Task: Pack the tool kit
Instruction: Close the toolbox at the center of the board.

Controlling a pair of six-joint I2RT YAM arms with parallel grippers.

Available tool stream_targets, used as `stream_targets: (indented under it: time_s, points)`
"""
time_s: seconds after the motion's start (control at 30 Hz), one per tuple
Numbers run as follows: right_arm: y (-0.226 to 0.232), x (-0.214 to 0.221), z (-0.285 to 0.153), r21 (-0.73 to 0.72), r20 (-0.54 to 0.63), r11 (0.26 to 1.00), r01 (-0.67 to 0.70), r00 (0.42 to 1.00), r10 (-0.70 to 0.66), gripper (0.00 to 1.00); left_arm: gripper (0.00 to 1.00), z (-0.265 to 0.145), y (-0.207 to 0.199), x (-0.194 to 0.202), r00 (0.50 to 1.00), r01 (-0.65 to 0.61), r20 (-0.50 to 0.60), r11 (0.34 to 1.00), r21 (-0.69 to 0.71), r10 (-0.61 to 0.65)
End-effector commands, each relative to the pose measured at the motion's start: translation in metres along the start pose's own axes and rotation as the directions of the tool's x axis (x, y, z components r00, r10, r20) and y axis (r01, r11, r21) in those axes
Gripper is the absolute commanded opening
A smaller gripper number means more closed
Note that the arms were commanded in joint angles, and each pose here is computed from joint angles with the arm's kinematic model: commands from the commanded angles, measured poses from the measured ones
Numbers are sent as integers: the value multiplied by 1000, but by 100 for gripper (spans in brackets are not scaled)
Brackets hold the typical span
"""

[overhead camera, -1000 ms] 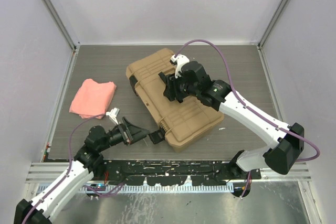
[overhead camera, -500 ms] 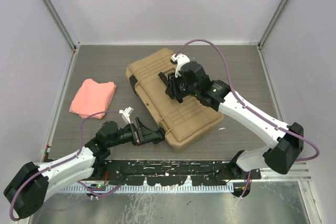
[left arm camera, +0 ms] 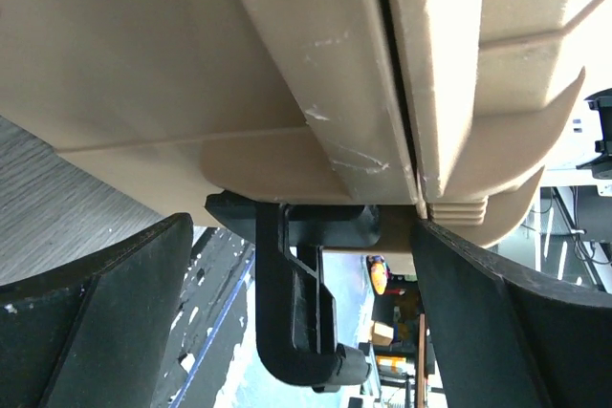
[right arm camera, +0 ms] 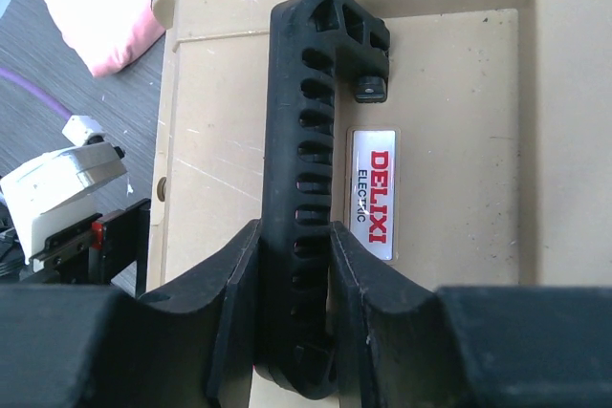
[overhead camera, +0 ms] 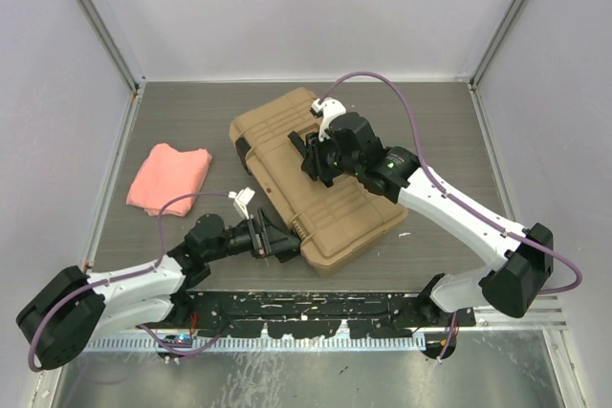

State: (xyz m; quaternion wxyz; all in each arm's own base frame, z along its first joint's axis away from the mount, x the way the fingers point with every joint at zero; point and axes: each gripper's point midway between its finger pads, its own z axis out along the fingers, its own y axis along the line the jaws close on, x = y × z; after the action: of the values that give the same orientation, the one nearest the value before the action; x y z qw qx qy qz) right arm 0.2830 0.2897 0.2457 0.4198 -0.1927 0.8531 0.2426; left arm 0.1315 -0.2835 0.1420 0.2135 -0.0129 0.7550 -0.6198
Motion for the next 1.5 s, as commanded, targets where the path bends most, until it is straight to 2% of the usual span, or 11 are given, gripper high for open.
stream_targets:
  time_s: [0.0,0.33,0.6,0.83,0.97,1.13,1.47]
  points:
    - [0,-9,10,3,57,1000,-25,998,25,20,98,8,-40,-14,996,-79,42,987,137,74]
    - [0,-7,13,1,61,999,-36,998,36,19,98,8,-75,-6,993,-116,10,948,297,119]
    - [-9,-17,13,35,86,998,-47,995,44,16,98,5,-79,-4,992,-123,5,942,313,128]
    - [-17,-30,17,-23,81,993,-118,990,119,13,100,4,-85,-1,990,-129,-9,934,332,140]
    - [-17,-26,23,-37,58,992,-121,991,123,13,94,-4,-89,5,988,-133,-25,925,356,152]
    - [-18,-22,27,-32,51,991,-133,990,134,13,90,-12,-94,3,987,-149,-3,923,354,161]
    - [-20,-20,29,-37,42,990,-137,989,138,13,89,-21,-102,-5,984,-176,54,927,331,167]
